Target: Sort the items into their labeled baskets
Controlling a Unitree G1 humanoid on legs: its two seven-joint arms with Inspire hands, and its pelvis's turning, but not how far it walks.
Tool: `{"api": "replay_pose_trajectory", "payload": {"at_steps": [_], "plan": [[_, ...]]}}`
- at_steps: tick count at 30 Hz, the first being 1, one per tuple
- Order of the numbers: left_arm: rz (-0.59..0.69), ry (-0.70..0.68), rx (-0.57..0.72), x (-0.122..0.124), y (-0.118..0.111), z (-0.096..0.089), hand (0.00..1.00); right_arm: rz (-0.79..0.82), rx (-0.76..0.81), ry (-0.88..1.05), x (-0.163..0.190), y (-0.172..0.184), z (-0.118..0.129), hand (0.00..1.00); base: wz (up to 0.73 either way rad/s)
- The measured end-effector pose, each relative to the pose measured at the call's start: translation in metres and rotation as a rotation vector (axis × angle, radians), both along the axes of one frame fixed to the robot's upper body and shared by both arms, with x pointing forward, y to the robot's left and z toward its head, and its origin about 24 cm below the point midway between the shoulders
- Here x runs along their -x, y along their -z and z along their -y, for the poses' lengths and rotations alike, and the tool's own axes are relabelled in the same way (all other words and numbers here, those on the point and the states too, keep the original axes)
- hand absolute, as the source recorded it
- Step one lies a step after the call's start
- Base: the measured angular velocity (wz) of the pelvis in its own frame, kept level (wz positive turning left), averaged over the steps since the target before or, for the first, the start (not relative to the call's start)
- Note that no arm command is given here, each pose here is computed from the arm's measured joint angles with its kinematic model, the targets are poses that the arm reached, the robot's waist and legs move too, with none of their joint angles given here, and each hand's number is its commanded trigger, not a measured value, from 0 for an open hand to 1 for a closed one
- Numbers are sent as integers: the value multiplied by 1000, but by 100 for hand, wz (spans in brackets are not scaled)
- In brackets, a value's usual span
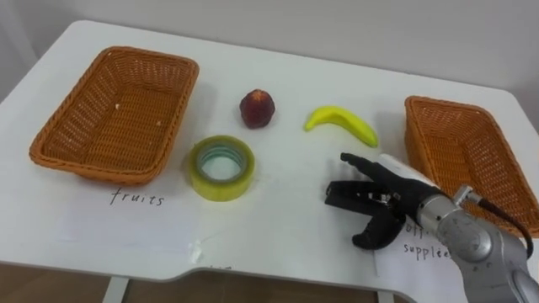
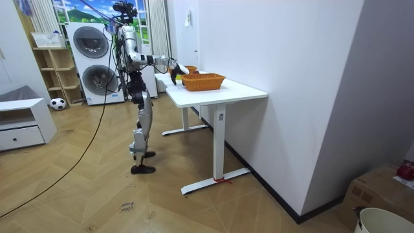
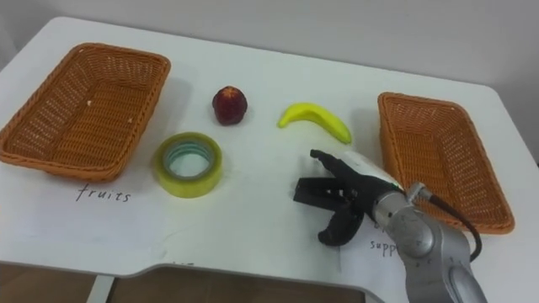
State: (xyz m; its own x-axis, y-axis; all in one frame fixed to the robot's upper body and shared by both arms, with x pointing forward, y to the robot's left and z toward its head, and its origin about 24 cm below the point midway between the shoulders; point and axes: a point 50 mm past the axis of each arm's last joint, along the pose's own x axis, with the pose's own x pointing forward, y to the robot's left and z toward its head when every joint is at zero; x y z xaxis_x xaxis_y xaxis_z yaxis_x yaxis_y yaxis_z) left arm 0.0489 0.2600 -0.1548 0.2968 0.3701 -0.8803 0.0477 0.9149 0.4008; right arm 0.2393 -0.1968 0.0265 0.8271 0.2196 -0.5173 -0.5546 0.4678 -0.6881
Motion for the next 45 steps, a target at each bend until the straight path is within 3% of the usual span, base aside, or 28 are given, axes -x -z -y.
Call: {"api": "replay_pose_trajectory", "payload": {"at_steps": [23,25,45], "plan": [[30,-1,-6,-9,-3,0,0,-82,35,56,2,10,12,0,0],[35,-1,-8,-10,-4,1,0,-83,36,55,2,10,12,100,0],[37,0,-4,-11,-3,2,0,0,175,81,-9,8,12,100,0]]}}
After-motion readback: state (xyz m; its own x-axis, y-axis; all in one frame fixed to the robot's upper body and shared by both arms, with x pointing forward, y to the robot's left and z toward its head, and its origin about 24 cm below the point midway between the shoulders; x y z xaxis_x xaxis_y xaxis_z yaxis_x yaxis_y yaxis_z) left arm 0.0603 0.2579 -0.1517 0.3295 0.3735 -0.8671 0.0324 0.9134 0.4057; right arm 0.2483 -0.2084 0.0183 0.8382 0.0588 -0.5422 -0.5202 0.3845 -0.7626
